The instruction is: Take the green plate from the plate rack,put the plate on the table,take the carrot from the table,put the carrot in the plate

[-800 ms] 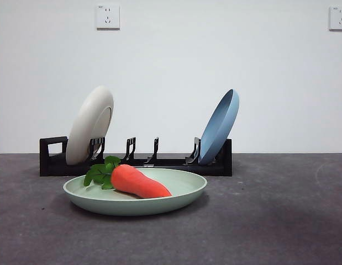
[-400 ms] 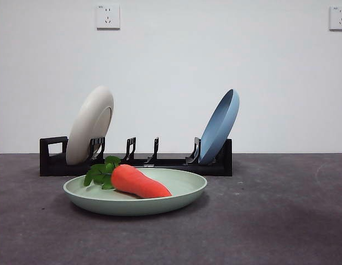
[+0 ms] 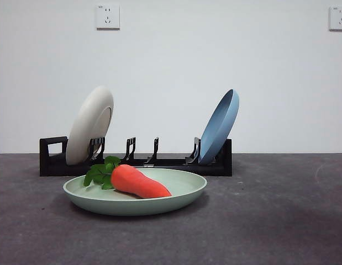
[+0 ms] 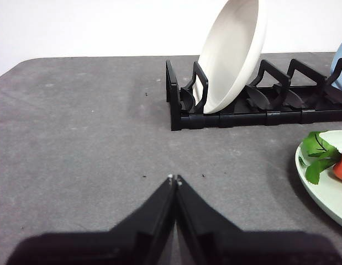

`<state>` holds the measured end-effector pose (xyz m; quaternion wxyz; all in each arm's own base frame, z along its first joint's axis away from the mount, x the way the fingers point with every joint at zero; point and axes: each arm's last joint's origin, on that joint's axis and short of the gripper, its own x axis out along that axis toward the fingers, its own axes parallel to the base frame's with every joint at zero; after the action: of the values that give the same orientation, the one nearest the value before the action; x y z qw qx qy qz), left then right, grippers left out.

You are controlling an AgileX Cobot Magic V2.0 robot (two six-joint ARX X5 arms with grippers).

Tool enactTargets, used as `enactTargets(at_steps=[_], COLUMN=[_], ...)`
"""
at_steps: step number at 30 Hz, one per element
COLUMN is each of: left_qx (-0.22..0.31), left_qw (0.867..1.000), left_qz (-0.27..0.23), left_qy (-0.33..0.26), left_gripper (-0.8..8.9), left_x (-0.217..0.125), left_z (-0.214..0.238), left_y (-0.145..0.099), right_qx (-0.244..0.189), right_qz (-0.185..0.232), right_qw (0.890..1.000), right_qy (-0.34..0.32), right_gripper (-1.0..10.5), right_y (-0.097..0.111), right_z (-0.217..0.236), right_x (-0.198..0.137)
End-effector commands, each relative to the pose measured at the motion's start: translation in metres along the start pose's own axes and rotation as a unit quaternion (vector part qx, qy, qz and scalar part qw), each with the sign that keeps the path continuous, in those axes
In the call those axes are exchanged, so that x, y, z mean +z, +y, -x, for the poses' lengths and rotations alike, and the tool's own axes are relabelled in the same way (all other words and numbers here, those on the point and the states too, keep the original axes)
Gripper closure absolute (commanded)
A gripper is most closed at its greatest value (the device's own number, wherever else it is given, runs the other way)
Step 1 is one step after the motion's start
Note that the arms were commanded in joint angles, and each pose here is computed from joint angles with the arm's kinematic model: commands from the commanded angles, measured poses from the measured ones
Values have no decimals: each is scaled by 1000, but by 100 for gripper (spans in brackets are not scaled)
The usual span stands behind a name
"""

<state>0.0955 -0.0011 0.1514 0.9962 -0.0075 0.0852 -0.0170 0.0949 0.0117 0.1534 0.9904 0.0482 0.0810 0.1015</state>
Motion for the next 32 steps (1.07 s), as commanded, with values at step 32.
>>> enactTargets(at_steps=[32], left_qx=[3], left_qw=[1000], left_qz=[5], left_qy=[4], left_gripper=[816], left_x=[-4], left_z=[-1], left_y=[0], right_qx=[-2], right_qz=[-7], right_qw=[1000], right_qy=[8], right_gripper=[946], right_y=[-1], right_z=[-1], right_x=[-4])
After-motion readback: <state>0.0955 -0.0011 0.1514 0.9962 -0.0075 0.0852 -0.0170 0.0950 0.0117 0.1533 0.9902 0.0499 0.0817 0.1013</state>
